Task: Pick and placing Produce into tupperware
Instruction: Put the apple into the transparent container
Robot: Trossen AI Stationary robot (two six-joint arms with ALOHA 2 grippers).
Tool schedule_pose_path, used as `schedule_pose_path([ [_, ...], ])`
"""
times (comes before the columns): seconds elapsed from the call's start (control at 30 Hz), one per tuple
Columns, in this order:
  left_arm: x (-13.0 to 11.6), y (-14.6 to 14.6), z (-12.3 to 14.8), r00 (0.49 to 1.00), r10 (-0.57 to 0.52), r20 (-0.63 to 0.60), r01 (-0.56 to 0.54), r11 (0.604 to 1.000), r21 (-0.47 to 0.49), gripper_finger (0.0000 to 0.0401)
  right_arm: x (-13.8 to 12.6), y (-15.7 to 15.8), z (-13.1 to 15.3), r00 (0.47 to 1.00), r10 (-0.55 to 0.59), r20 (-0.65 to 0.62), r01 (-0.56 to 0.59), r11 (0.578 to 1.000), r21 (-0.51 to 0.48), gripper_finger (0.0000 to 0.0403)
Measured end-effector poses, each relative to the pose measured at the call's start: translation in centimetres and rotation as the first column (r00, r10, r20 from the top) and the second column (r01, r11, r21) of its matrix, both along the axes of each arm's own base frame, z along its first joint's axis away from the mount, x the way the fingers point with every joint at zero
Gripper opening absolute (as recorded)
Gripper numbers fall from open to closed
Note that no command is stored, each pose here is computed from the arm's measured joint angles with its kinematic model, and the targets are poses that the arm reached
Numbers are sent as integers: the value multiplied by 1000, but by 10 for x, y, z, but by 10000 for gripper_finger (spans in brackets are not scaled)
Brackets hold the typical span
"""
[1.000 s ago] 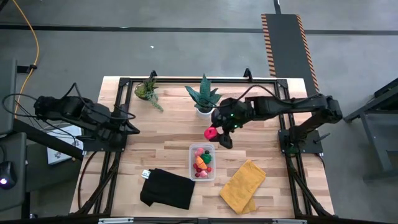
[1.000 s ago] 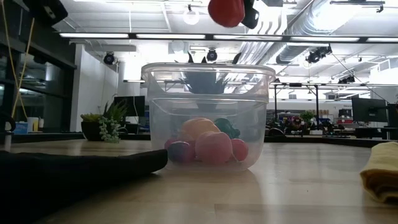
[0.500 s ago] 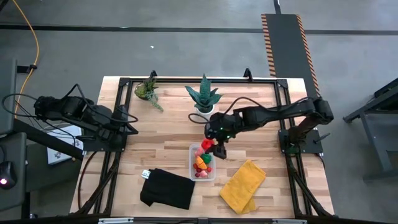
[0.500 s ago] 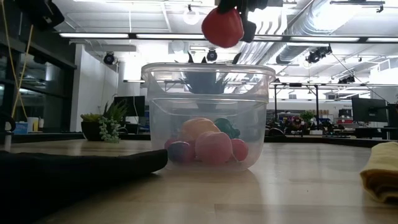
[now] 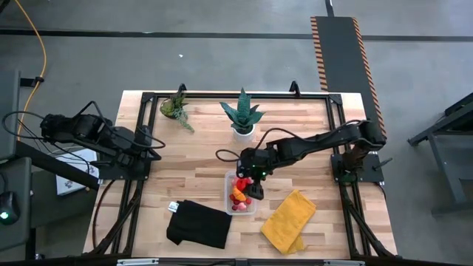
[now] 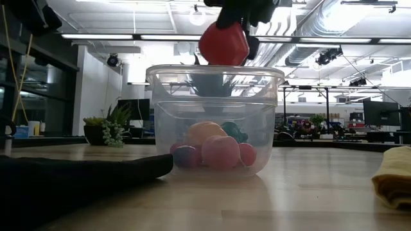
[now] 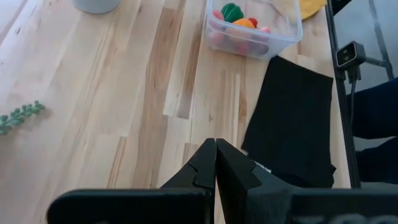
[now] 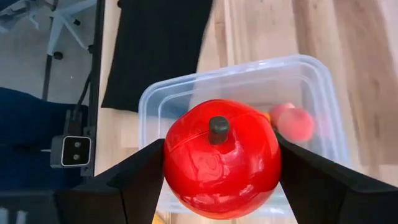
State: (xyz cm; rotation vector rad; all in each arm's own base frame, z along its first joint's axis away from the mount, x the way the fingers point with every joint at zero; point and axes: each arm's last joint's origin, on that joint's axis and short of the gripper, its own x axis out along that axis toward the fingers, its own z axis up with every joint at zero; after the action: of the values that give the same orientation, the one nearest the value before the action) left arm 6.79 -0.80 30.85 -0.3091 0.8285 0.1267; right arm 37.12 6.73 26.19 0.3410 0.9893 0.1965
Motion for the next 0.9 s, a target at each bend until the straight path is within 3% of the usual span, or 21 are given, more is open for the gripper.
schedule_pose_path([
  [0.2, -1, 0, -1, 1000, -4, -21, 4, 1000, -2, 1, 7, 5, -3, 999, 16, 42, -17, 1000, 18, 273],
  [0.9, -6, 0, -3, 998, -17, -52, 16, 1000, -12, 1, 18, 6, -24, 999, 41, 17, -41, 999, 9, 273],
])
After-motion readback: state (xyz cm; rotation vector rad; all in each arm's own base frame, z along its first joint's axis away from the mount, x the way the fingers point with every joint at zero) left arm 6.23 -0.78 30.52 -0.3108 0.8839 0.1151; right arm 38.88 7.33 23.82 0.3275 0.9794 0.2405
